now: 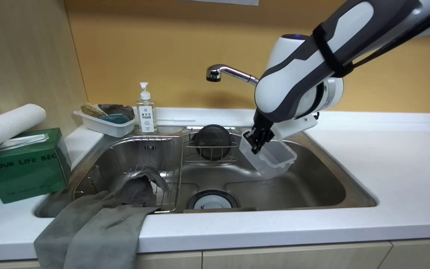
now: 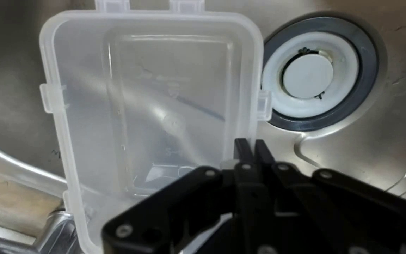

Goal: Put the bowl in the sink

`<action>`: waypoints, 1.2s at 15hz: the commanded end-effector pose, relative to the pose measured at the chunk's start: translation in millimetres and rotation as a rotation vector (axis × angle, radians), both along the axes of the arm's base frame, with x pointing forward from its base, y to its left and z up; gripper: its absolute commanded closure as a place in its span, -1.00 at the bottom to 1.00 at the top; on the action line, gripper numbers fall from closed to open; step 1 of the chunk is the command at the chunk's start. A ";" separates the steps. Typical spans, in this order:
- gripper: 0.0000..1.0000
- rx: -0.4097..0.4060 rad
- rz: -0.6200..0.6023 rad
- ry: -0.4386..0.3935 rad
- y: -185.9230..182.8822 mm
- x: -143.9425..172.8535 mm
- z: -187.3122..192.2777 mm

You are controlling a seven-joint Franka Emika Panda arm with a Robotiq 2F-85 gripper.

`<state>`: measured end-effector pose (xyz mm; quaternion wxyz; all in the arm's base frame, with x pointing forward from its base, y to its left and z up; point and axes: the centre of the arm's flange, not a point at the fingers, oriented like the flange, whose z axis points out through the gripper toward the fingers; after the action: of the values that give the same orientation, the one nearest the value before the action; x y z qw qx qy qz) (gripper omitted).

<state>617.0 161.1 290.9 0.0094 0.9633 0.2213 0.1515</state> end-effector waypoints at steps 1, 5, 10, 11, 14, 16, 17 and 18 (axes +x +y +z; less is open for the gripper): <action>0.97 -0.013 -0.024 0.060 3.5 16.4 -12.6; 0.97 -0.039 -0.028 0.112 0.0 20.1 -33.3; 0.97 -0.057 -0.032 0.131 -15.2 27.1 -61.1; 0.97 -0.060 -0.041 0.136 -19.2 29.1 -67.6; 0.97 -0.063 -0.059 0.157 -29.0 33.1 -83.7; 0.97 -0.064 -0.067 0.172 -34.1 34.9 -93.5; 0.97 -0.064 -0.069 0.176 -36.3 35.8 -98.1; 0.97 -0.063 -0.070 0.178 -37.9 36.9 -101.5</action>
<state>640.4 126.0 194.3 0.0224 0.9784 0.1965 0.0594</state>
